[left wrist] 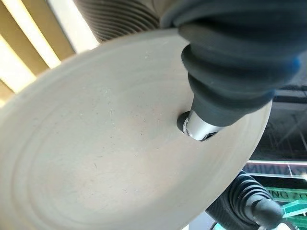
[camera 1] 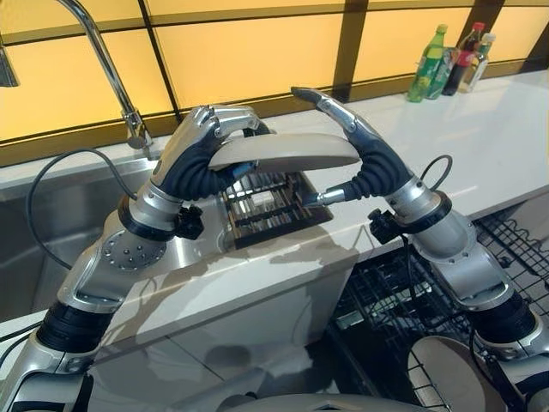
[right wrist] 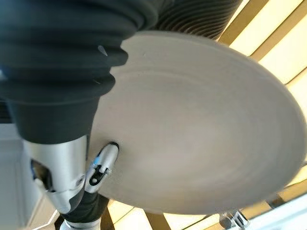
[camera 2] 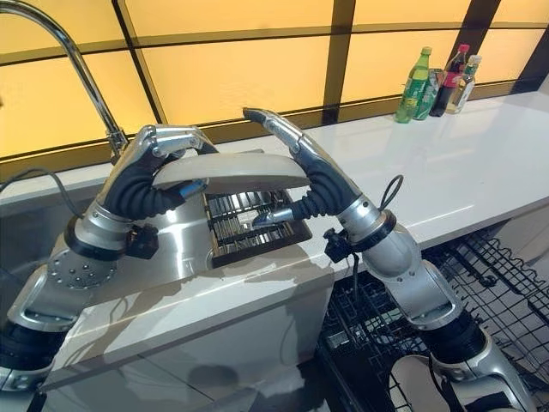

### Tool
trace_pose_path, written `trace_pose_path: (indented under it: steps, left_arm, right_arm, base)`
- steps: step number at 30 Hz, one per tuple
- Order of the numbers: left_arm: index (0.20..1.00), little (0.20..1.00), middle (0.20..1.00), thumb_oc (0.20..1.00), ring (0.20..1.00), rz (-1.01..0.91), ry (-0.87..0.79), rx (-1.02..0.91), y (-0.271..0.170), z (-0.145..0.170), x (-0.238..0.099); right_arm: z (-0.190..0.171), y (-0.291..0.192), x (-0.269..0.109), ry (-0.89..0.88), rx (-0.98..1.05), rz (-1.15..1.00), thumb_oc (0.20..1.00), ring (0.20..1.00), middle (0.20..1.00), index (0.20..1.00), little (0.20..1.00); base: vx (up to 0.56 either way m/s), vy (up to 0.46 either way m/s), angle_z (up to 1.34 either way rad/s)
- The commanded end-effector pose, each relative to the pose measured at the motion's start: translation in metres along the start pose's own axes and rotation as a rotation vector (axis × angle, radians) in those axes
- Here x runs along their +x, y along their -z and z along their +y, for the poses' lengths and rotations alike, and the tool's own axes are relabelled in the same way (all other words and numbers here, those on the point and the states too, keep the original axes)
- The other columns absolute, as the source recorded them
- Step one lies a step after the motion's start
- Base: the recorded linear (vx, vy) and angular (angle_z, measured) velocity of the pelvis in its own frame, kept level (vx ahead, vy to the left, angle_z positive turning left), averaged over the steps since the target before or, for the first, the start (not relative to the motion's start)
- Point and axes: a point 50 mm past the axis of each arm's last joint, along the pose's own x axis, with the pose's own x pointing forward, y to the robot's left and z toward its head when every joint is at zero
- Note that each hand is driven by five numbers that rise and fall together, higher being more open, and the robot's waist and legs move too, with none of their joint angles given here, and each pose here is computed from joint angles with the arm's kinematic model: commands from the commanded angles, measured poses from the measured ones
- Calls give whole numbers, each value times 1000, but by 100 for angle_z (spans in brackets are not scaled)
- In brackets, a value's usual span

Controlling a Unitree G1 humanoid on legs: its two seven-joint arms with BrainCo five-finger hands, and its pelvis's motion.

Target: Pick up plates and place into dishwasher.

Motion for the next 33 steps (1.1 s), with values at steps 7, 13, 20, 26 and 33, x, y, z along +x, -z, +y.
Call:
trace_pose_path:
  steps: [7,13,20,26,33]
  left_arm:
    - [200,200,200,200,200,-109,-70,-98,-17,7,12]
    - [200,200,200,200,200,-106,-83,-81,-15,7,12]
    - [200,200,200,200,200,-102,-99,-71,-14,8,14]
    - [200,200,200,200,200,-103,-100,-67,-14,7,15]
    - [200,200,200,200,200,-96,-116,-63,-13,8,15]
  right_arm:
    - [-10,-19,17,64,-76,-100,1000,1000,1000,1000,1000]
    - [-11,-16,16,58,-66,-77,200,200,200,200,200]
    - [-9,-12,15,37,-29,-53,200,200,200,200,200]
    - [-5,-10,15,1,17,-36,200,200,200,200,200]
    - [-3,-6,14,-12,31,-6,200,200,200,200,200]
  base:
    - [6,6,5]
    - [0,0,0]
    - [0,0,0]
    - [0,0,0]
    - [-7,6,3]
